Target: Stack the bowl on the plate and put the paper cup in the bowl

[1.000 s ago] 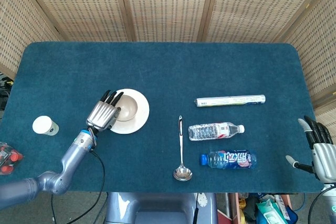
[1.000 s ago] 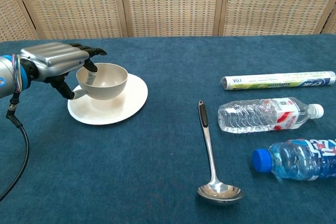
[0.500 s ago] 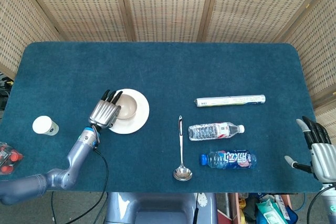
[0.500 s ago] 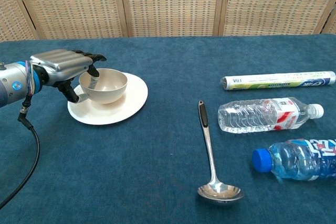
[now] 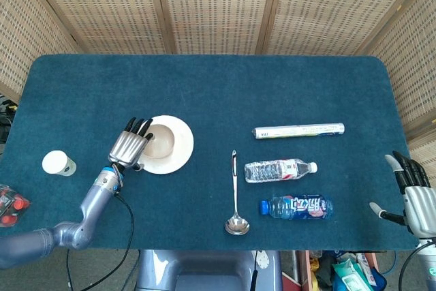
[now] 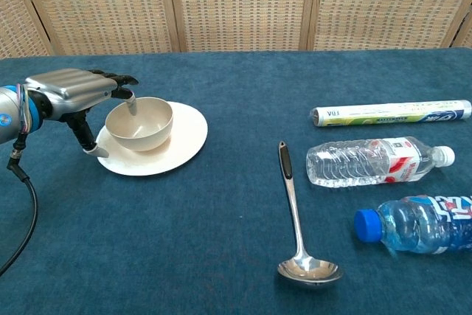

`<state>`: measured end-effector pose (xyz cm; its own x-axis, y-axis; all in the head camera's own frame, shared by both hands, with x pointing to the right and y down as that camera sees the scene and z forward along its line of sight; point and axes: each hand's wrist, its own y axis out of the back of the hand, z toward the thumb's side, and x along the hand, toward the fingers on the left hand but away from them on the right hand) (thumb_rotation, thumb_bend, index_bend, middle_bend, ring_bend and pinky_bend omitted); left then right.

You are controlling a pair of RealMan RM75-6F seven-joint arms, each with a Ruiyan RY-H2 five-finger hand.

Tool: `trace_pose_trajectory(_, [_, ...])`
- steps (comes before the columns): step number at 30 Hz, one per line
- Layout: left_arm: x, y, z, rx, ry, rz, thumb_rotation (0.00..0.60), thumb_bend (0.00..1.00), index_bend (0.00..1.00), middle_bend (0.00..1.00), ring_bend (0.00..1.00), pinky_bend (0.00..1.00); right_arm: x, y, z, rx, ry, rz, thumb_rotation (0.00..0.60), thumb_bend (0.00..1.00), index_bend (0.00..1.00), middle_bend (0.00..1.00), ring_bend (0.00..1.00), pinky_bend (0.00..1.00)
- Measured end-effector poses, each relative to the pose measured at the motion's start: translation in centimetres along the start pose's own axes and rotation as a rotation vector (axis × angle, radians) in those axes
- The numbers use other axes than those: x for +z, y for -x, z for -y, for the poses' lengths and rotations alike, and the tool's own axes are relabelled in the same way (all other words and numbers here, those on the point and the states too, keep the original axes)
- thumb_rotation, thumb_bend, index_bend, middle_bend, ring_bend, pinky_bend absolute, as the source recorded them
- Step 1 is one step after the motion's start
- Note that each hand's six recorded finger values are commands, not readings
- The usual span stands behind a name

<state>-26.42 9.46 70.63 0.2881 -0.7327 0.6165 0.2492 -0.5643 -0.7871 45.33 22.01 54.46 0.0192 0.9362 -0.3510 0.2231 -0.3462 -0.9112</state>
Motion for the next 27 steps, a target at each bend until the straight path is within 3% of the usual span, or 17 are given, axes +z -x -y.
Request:
trace_pose_trajectory(8, [-2.1,2.3,-2.2,0.078,0.079,-0.004,0.6,0.15,0.27,0.0,0.0,0.0,-0.1,0.0,-0.1,-0.004,-0.006,0.003,0.6,0.14,0.01,0.0,0.0,0.0])
trace_pose_trajectory(11, [-3.1,4.0,-3.2,0.116,0.092,-0.002,0.6,0.15,0.32,0.0,0.0,0.0,-0.2,0.0,0.0,-0.003,-0.006,0.01,0.6,0.14,0.01,0.0,0.0,0.0])
trace_pose_trajectory(19, [-8.8,11.0,-5.0,0.197,0.009,-0.04,0.6,0.15,0.38,0.0,0.0,0.0,0.5,-0.3,0.1,-0.001,-0.018,-0.007,0.6,0.14,0.01,0.0,0.0,0.0])
trace_pose_trajectory(23, [-11.6,14.8,-4.3,0.194,0.03,-0.081,0.6,0.16,0.39,0.0,0.0,0.0,0.6,-0.4,0.1,-0.002,-0.019,-0.011,0.6,0.14,0.01,0.0,0.0,0.0])
trace_pose_trajectory(27, [-13.1,16.5,-3.6,0.184,0.055,-0.11,0.6,0.16,0.4,0.0,0.0,0.0,0.6,-0.4,0.1,-0.001,-0.02,-0.011,0.6,0.14,0.01,0.0,0.0,0.0])
